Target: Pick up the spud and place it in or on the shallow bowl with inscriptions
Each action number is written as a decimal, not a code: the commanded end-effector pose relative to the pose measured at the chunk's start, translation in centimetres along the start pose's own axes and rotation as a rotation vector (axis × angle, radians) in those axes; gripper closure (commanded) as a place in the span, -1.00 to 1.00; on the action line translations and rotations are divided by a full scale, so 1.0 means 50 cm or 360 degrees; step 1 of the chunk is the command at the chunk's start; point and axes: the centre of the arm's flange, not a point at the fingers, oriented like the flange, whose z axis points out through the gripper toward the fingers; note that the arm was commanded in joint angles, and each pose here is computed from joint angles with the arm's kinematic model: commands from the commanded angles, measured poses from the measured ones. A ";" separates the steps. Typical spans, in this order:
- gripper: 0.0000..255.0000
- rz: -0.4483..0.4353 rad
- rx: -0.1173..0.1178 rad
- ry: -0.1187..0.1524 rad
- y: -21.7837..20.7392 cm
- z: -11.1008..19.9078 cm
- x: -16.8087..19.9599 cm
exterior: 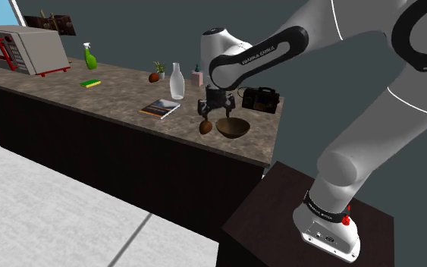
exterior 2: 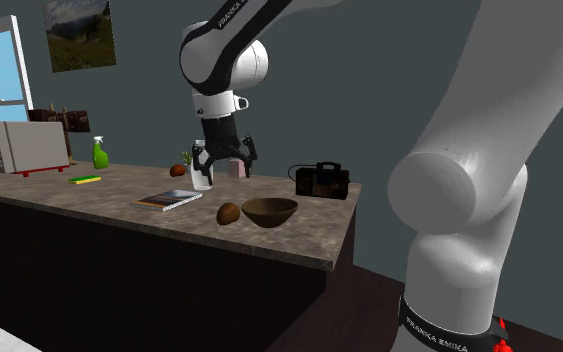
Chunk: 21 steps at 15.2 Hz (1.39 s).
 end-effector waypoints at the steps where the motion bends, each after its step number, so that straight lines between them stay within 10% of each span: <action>1: -1.00 0.0120 -0.0006 0.0014 -0.026 0.044 0.025; 15: -1.00 0.0910 -0.0073 0.0106 -0.093 0.287 0.283; 21: -1.00 0.0941 -0.0076 0.0109 -0.089 0.349 0.296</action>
